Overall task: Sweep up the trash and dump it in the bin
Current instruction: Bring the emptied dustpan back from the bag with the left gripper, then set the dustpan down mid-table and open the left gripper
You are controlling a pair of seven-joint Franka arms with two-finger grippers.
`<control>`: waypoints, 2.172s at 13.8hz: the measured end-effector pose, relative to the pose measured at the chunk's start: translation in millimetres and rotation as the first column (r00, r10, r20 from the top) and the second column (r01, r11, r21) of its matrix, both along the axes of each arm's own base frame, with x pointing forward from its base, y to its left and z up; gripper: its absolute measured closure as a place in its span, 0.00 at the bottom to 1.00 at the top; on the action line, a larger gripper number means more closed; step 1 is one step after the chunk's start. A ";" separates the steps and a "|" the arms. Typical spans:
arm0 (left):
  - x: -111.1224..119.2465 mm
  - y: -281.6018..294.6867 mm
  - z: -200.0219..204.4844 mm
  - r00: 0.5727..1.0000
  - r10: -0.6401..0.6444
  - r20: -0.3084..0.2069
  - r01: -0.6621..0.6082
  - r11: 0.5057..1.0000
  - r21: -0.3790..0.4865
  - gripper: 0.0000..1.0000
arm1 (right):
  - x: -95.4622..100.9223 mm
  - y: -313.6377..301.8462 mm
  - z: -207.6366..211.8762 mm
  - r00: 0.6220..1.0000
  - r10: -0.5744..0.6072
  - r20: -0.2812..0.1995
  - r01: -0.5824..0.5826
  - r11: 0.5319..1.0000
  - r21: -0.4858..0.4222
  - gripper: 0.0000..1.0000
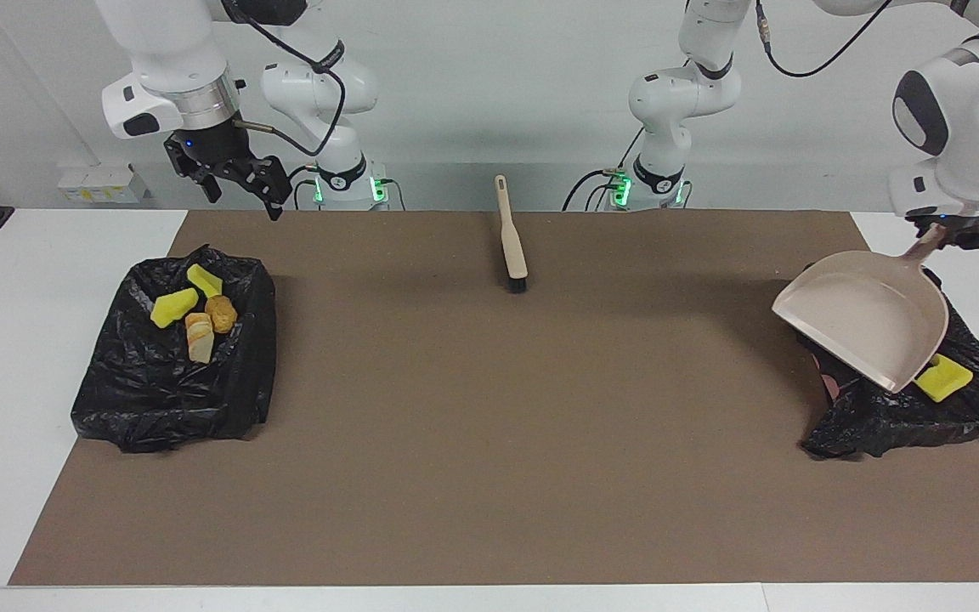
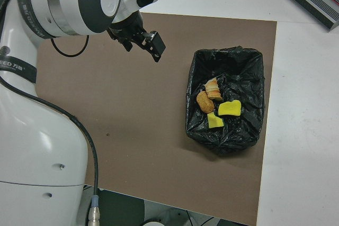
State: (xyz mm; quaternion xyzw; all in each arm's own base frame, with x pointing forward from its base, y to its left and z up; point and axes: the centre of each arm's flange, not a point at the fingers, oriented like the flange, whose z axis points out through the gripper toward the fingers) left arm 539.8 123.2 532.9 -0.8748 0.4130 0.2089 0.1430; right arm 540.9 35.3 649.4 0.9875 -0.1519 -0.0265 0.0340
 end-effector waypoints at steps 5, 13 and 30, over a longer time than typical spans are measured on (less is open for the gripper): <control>-7.4 -110.0 -26.1 0.979 0.200 0.045 -0.195 0.976 -0.094 0.69 | 1.2 0.9 0.9 1.000 0.029 0.010 -0.029 1.000 0.010 0.00; -21.2 -299.5 -57.6 0.865 0.497 0.077 -0.463 0.847 -0.260 0.69 | 2.3 -23.8 0.9 1.000 -0.016 0.010 0.016 1.000 0.011 0.00; -57.4 -520.9 -168.2 0.664 0.734 0.143 -0.639 0.656 -0.402 0.38 | 2.3 -23.1 0.9 1.000 -0.015 0.010 0.014 1.000 0.012 0.00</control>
